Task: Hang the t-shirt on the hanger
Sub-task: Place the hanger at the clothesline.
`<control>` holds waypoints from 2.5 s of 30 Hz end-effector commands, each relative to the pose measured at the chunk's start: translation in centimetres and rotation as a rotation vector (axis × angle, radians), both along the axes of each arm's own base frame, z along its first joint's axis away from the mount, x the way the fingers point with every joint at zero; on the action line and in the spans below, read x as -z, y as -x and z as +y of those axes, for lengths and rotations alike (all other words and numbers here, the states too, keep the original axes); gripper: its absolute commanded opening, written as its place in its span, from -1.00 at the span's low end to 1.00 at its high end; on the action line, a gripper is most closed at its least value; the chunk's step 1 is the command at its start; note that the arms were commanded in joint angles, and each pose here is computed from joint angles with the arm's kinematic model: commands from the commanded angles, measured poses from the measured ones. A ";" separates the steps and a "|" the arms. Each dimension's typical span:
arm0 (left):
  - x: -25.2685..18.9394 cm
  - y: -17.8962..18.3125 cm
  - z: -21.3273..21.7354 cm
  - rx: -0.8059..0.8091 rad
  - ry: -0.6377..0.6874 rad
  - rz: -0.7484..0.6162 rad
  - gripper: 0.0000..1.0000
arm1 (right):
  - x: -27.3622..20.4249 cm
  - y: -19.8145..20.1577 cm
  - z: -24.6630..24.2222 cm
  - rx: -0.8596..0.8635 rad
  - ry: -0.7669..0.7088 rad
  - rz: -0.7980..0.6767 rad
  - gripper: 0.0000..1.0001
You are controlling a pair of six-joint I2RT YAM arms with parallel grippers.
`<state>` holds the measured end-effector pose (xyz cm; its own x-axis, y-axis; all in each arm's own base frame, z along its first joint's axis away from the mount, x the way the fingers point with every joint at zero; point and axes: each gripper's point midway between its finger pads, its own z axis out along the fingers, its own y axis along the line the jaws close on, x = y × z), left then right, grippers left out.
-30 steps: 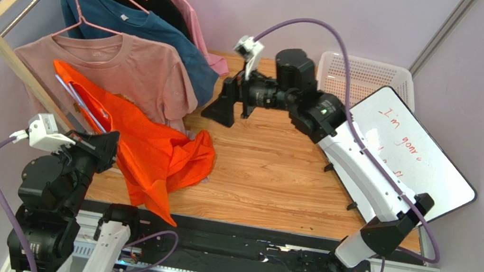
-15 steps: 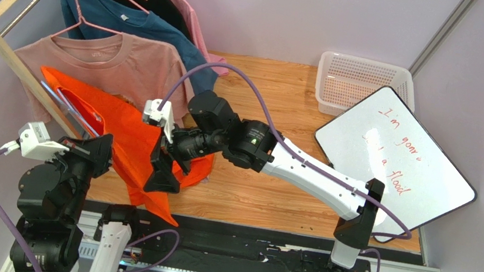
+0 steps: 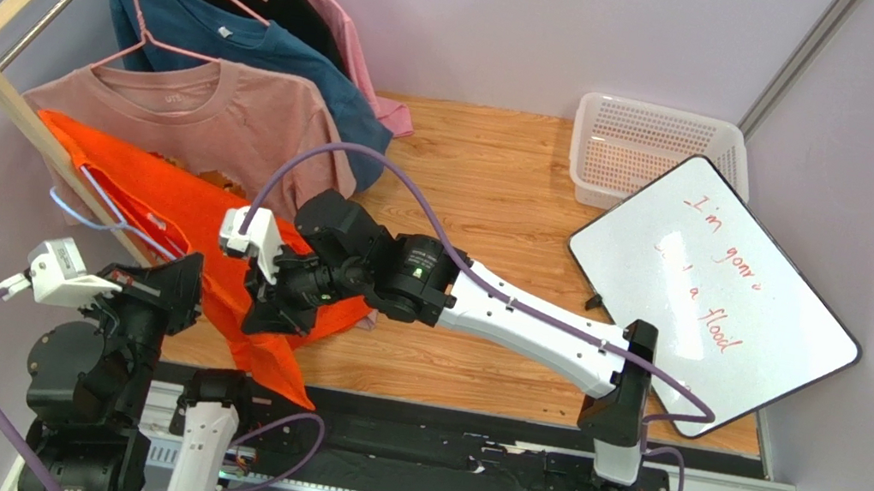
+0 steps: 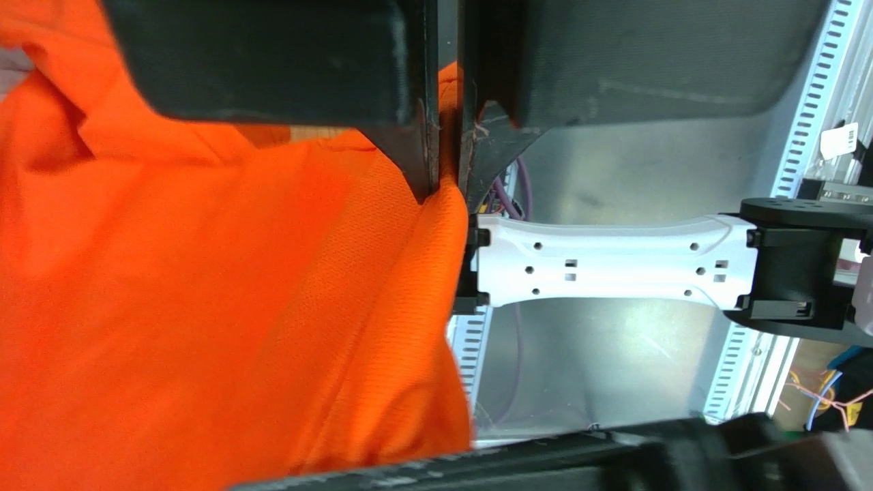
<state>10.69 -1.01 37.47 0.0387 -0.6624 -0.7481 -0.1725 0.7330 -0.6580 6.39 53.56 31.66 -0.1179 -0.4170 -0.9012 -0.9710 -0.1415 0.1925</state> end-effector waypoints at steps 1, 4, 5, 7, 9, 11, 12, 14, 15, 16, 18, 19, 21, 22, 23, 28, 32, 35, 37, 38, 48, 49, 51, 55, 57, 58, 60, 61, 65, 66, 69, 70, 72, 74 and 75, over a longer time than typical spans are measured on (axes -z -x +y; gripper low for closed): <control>-1.3 0.3 -0.1 -0.001 -0.026 -0.055 -1.00 | -5.2 -1.7 -1.3 0.013 -0.135 -0.085 -1.00; -1.5 -1.4 0.6 -0.026 -0.023 -0.079 -1.00 | -5.6 -4.3 -1.7 0.064 -0.141 -0.104 -1.00; -1.6 -1.9 0.9 -0.038 -0.028 -0.084 -1.00 | -5.8 -5.3 -1.7 0.086 -0.145 -0.111 -1.00; -2.1 -3.8 2.0 -0.081 -0.032 -0.097 -1.00 | -6.7 -7.6 -1.6 0.129 -0.159 -0.115 -1.00; -3.3 -5.1 2.9 -0.118 -0.046 -0.132 -1.00 | -7.6 -9.0 -1.7 0.171 -0.169 -0.121 -0.65; -3.8 -6.7 3.4 -0.129 -0.055 -0.138 -1.00 | -8.9 -10.9 -1.8 0.235 -0.192 -0.142 0.26; -4.8 -7.3 3.7 -0.142 -0.058 -0.171 -1.00 | -9.2 -11.4 -2.0 0.253 -0.197 -0.144 0.52; -5.3 -8.7 4.0 -0.144 -0.068 -0.169 -1.00 | -10.0 -12.1 -2.7 0.282 -0.206 -0.153 0.97; -5.9 -9.6 4.3 -0.152 -0.075 -0.175 -1.00 | -10.3 -12.2 -3.0 0.288 -0.210 -0.156 1.00; -6.2 -9.9 4.5 -0.159 -0.075 -0.178 -1.00 | -10.4 -12.3 -3.4 0.297 -0.211 -0.158 1.00; -7.1 -10.8 5.2 -0.189 -0.093 -0.188 -1.00 | -11.1 -12.3 -4.6 0.308 -0.219 -0.163 1.00; -7.5 -11.1 5.5 -0.202 -0.101 -0.196 -1.00 | -11.3 -12.3 -5.1 0.314 -0.220 -0.166 1.00; -8.5 -11.9 6.2 -0.232 -0.115 -0.214 -1.00 | -11.9 -12.1 -6.3 0.319 -0.223 -0.176 1.00; -8.8 -12.1 6.4 -0.241 -0.118 -0.221 -1.00 | -12.1 -12.3 -6.8 0.325 -0.224 -0.183 1.00; -9.5 -12.1 6.8 -0.264 -0.117 -0.232 -1.00 | -12.2 -12.4 -7.2 0.333 -0.223 -0.192 1.00; -10.4 -13.6 8.1 -0.323 -0.128 -0.229 -1.00 | -12.8 -12.8 -9.7 0.369 -0.216 -0.210 1.00; -12.0 -13.8 9.0 -0.374 -0.151 -0.281 -1.00 | -12.9 -13.0 -10.7 0.384 -0.206 -0.218 1.00; -12.3 -14.2 9.3 -0.386 -0.162 -0.278 -1.00 | -12.7 -13.0 -11.1 0.386 -0.198 -0.221 1.00; -12.1 -14.7 9.7 -0.405 -0.163 -0.261 -1.00 | -12.8 -13.0 -11.2 0.387 -0.198 -0.224 1.00; -12.1 -14.7 10.1 -0.420 -0.175 -0.260 -1.00 | -12.9 -13.0 -11.3 0.390 -0.199 -0.224 1.00; -8.6 -16.7 10.8 -0.444 -0.134 -0.182 -1.00 | -13.2 -13.5 -12.2 0.410 -0.193 -0.235 1.00; -8.2 -16.8 10.8 -0.445 -0.125 -0.166 -1.00 | -13.2 -13.5 -12.3 0.411 -0.193 -0.237 1.00; -7.3 -17.2 10.8 -0.443 -0.105 -0.136 -1.00 | -13.2 -13.6 -12.5 0.414 -0.191 -0.240 1.00; -5.1 -17.8 9.6 -0.382 -0.040 -0.067 -1.00 | -13.2 -13.7 -12.9 0.424 -0.187 -0.243 1.00; -4.5 -17.8 9.1 -0.353 -0.025 -0.051 -1.00 | -13.0 -13.8 -13.0 0.427 -0.181 -0.242 1.00; -3.8 -17.9 8.6 -0.330 -0.009 -0.031 -1.00 | -13.1 -13.7 -13.2 0.429 -0.184 -0.242 1.00; -3.4 -17.7 8.1 -0.306 -0.003 -0.025 -0.72 | -13.1 -13.7 -13.3 0.432 -0.182 -0.242 1.00; -3.0 -17.6 7.8 -0.286 -0.002 -0.020 -0.57 | -13.2 -13.6 -13.5 0.433 -0.185 -0.245 1.00; -3.9 -15.5 6.8 -0.242 -0.050 -0.067 0.14 | -13.4 -13.4 -14.1 0.440 -0.186 -0.245 1.00; -4.1 -15.0 6.7 -0.237 -0.064 -0.076 0.20 | -13.4 -13.4 -14.2 0.443 -0.186 -0.246 1.00; -4.3 -12.8 6.5 -0.233 -0.121 -0.091 0.38 | -13.6 -13.2 -14.9 0.454 -0.187 -0.251 1.00; -4.0 -11.7 6.2 -0.222 -0.138 -0.093 0.43 | -13.3 -13.2 -15.0 0.458 -0.181 -0.251 1.00; -2.9 -10.7 5.9 -0.207 -0.178 -0.066 0.52 | -13.5 -13.1 -15.5 0.469 -0.182 -0.255 1.00; -2.5 -9.2 4.9 -0.155 -0.213 -0.082 0.65 | -13.3 -13.1 -15.8 0.475 -0.179 -0.259 1.00; -1.1 -8.7 4.5 -0.127 -0.243 -0.044 0.70 | -13.6 -13.0 -16.3 0.482 -0.185 -0.267 1.00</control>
<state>20.97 4.80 41.53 0.2672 -0.5254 -0.8078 -0.2606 0.7677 -0.5855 19.43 39.24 43.11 -0.0635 -0.2487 -0.9665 -0.9593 0.2823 -0.0096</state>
